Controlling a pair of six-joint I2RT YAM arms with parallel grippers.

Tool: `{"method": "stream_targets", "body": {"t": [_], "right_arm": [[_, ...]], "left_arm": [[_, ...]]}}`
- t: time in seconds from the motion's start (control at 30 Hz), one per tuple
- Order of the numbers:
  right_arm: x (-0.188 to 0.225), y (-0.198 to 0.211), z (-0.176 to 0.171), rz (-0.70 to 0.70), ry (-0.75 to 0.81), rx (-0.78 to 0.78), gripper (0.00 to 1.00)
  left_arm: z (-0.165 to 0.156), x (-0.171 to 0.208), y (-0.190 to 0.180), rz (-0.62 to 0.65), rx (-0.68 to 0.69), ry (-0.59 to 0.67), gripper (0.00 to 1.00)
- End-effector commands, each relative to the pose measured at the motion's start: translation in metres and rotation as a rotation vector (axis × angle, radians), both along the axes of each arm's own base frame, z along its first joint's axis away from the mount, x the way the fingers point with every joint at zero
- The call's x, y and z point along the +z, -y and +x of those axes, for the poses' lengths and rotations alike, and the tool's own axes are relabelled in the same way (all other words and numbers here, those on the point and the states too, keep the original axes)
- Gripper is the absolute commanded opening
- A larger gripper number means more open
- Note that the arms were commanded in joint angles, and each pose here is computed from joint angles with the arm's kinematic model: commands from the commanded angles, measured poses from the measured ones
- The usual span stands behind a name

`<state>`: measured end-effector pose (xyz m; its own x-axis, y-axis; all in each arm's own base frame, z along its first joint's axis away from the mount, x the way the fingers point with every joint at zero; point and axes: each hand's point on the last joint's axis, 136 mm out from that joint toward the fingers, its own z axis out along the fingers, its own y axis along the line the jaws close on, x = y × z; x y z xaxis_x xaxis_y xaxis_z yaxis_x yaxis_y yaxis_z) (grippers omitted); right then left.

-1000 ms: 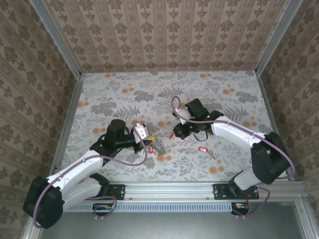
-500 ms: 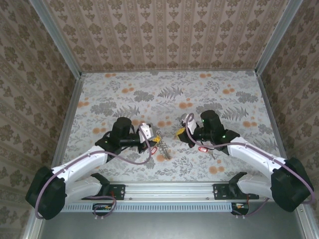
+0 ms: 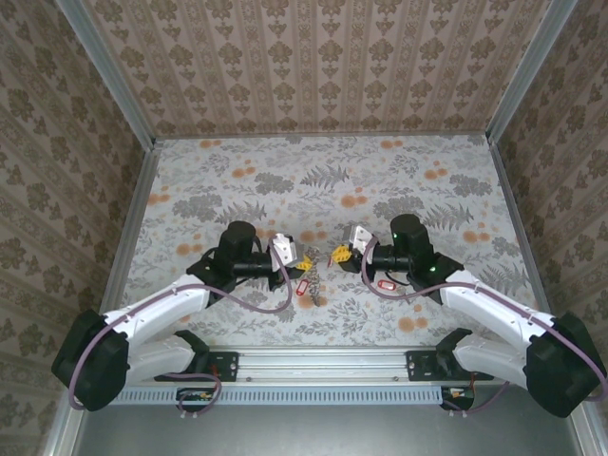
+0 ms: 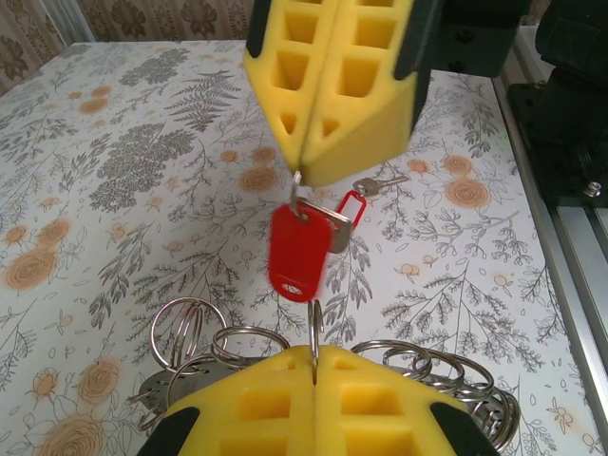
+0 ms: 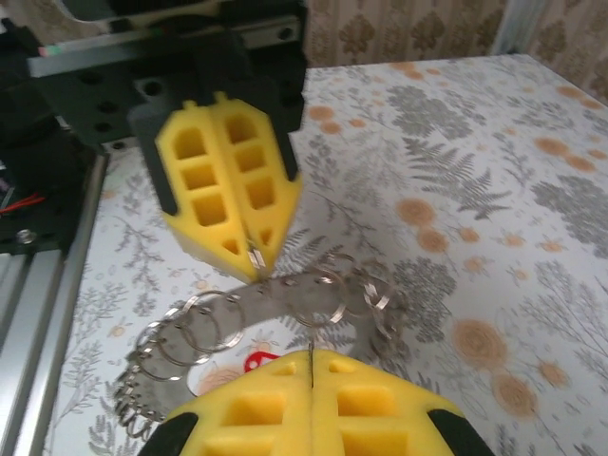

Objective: Put the keys on the keyring

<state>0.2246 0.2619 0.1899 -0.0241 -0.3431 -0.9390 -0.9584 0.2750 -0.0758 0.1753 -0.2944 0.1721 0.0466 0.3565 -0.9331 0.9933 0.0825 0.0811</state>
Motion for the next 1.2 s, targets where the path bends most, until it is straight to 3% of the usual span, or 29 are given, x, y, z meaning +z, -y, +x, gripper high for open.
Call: {"method": "stream_targets", "body": {"t": [0.0,1.17], "right_arm": [[0.019,-0.012,-0.013,0.050,0.033,0.120,0.00],[0.012,-0.034,0.008,0.028,0.070,0.032,0.00]], "left_arm": [[0.006,0.024,0.009,-0.060,-0.001,0.046,0.00],[0.007,0.022,0.018,-0.061,-0.005,0.040,0.00]]}}
